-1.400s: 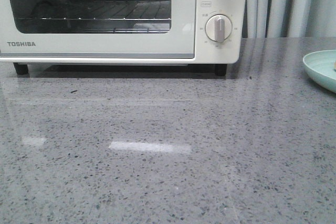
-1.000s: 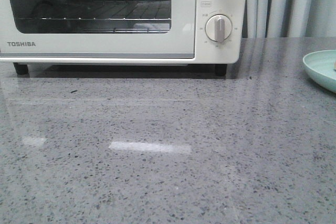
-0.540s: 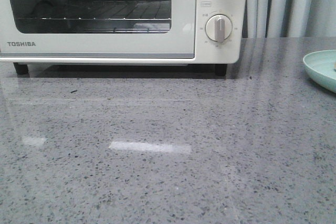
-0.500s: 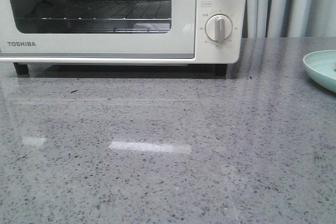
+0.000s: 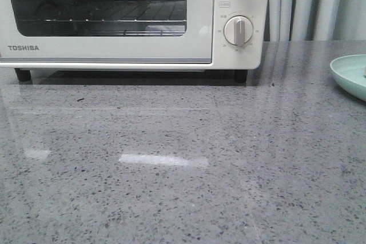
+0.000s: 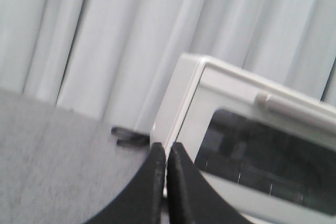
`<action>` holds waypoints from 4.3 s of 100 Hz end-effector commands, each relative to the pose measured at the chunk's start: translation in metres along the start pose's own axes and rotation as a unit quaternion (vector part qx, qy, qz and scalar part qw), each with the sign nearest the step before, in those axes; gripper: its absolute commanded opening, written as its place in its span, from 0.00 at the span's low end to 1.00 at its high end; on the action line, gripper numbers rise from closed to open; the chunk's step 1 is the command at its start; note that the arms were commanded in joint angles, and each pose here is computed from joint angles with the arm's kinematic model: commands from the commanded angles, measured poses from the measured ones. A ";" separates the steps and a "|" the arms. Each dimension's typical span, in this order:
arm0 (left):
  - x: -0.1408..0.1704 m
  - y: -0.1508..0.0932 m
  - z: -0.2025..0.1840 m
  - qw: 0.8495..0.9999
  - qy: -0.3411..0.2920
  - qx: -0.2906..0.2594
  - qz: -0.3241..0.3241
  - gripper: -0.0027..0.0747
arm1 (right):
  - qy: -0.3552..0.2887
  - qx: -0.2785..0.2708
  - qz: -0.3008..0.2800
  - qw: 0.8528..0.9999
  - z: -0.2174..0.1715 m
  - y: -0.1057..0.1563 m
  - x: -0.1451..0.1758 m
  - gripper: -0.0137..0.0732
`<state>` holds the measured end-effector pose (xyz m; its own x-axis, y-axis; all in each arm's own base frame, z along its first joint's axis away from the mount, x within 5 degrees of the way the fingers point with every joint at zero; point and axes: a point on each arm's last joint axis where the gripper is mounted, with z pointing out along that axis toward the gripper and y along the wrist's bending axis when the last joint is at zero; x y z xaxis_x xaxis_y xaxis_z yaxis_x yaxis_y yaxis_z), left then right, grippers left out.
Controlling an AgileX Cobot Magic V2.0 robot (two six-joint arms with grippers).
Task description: Put bread in oven
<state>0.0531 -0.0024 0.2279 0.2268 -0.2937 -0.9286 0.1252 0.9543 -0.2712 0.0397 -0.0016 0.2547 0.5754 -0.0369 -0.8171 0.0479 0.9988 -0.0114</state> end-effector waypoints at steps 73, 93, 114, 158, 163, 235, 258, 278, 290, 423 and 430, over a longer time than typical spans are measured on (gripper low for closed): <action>-0.090 -0.029 0.001 0.990 -0.085 0.033 0.103 0.01 | 0.257 0.046 0.178 0.949 0.045 -0.001 -0.041 0.14; -0.112 -0.034 0.017 0.993 -0.043 0.020 0.104 0.01 | 0.341 0.023 0.070 0.937 0.077 -0.001 -0.055 0.14; -0.122 -0.041 0.039 0.994 -0.012 0.039 0.098 0.01 | 0.383 0.022 0.062 0.921 0.109 -0.001 -0.076 0.14; -0.128 -0.090 0.106 0.971 0.137 0.172 0.095 0.01 | 0.445 0.013 0.035 0.895 0.156 -0.002 -0.111 0.14; -0.129 -0.096 0.116 0.967 0.156 0.174 0.098 0.01 | 0.448 0.009 0.027 0.893 0.160 -0.002 -0.115 0.14; -0.119 -0.142 0.222 0.947 0.254 0.159 0.118 0.01 | 0.480 -0.025 0.016 0.877 0.240 0.006 -0.134 0.14; -0.091 -0.145 0.238 0.934 0.297 0.152 0.125 0.01 | 0.476 -0.025 0.016 0.879 0.242 0.006 -0.136 0.14; -0.072 -0.144 0.240 0.918 0.349 0.142 0.122 0.01 | 0.476 -0.025 0.016 0.879 0.242 0.006 -0.136 0.14; -0.065 -0.140 0.235 0.909 0.370 0.139 0.129 0.01 | 0.478 -0.025 0.016 0.878 0.242 0.006 -0.136 0.14; -0.129 -0.090 0.038 0.922 0.227 0.312 -0.028 0.01 | 0.751 0.051 -0.096 0.652 0.246 -0.013 0.019 0.69; -0.129 -0.090 0.037 0.921 0.231 0.312 -0.025 0.01 | 0.770 0.049 -0.098 0.628 0.250 -0.012 0.041 0.69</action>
<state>0.0491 -0.0524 0.3681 -0.2636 -0.0899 -0.9604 0.6723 0.6969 -0.2497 0.2538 -0.0187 0.3697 -0.9175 -0.0101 -0.3975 0.0752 0.9772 -0.1984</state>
